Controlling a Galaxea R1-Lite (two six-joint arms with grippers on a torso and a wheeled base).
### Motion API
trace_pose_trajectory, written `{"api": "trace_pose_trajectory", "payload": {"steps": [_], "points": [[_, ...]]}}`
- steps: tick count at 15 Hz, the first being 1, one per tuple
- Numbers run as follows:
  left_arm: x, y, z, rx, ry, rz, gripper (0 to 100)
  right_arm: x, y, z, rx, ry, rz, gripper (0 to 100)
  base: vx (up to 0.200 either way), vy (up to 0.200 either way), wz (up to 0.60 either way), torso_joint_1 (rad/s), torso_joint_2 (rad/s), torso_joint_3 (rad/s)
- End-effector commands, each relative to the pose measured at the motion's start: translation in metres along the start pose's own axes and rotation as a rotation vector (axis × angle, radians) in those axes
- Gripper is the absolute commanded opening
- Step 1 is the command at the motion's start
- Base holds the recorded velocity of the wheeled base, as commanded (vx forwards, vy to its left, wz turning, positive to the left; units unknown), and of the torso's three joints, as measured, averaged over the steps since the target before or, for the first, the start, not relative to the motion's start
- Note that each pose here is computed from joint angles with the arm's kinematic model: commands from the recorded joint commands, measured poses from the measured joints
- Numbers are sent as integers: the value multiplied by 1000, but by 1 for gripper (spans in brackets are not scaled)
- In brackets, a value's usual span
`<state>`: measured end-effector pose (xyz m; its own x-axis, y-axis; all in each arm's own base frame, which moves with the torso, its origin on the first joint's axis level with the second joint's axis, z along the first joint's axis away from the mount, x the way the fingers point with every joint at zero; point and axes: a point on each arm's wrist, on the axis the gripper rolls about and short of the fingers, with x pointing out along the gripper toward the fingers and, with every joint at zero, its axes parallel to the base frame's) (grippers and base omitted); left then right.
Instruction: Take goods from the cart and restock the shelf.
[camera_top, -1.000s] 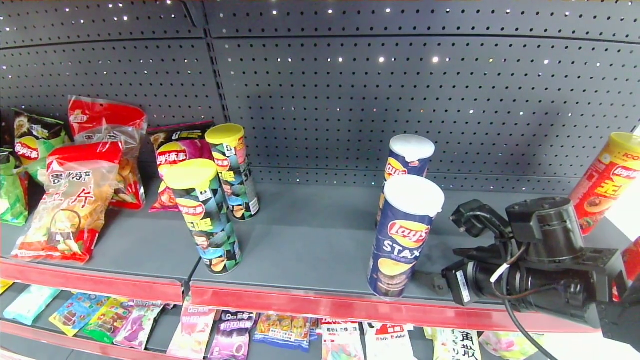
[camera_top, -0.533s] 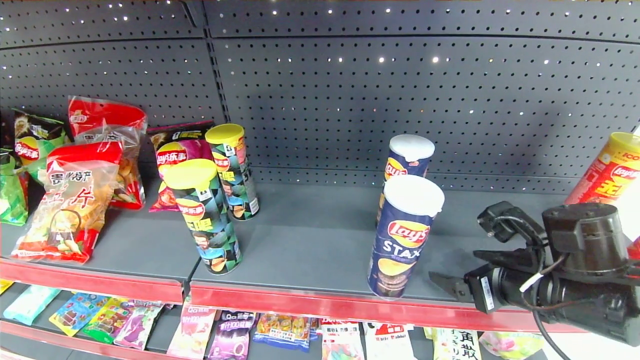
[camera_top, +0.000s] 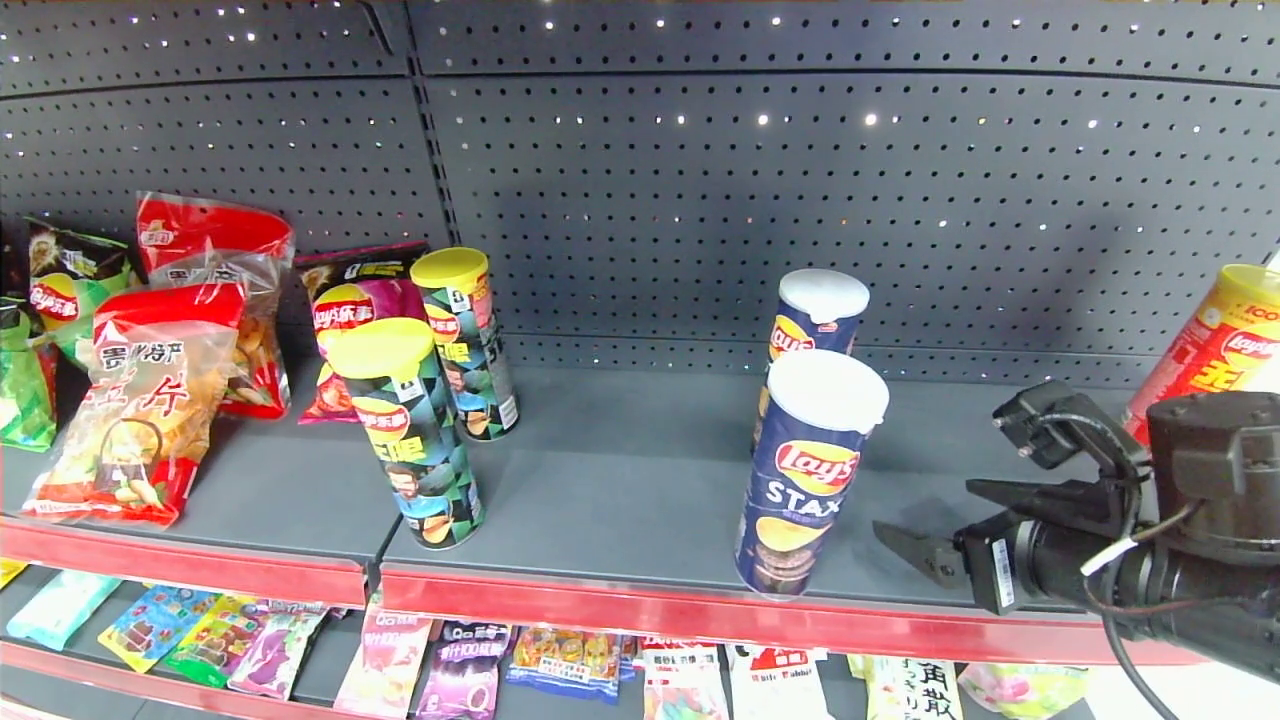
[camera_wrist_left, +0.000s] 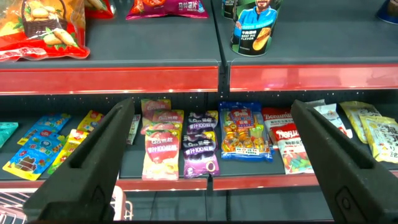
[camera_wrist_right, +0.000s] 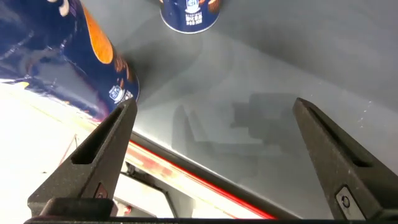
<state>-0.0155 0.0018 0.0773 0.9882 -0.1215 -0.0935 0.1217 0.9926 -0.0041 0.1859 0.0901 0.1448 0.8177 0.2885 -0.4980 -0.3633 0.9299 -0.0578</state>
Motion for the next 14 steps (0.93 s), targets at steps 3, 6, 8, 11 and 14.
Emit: {"api": "trace_pose_trajectory", "payload": {"steps": [3,6,8,11,14], "points": [[0,0,0,-1,1,0,100,-3,-1,1,2,-11,-3,100,0,0,0,0,0,0],[0,0,0,-1,1,0,100,-2,-1,1,5,-9,-1,100,0,0,0,0,0,0],[0,0,0,-1,1,0,100,-2,0,1,5,-9,-1,100,0,0,0,0,0,0],[0,0,0,-1,1,0,100,-1,0,1,5,-6,-1,100,0,0,0,0,0,0],[0,0,0,-1,1,0,100,-1,0,0,6,-3,-1,100,0,0,0,0,0,0]]}}
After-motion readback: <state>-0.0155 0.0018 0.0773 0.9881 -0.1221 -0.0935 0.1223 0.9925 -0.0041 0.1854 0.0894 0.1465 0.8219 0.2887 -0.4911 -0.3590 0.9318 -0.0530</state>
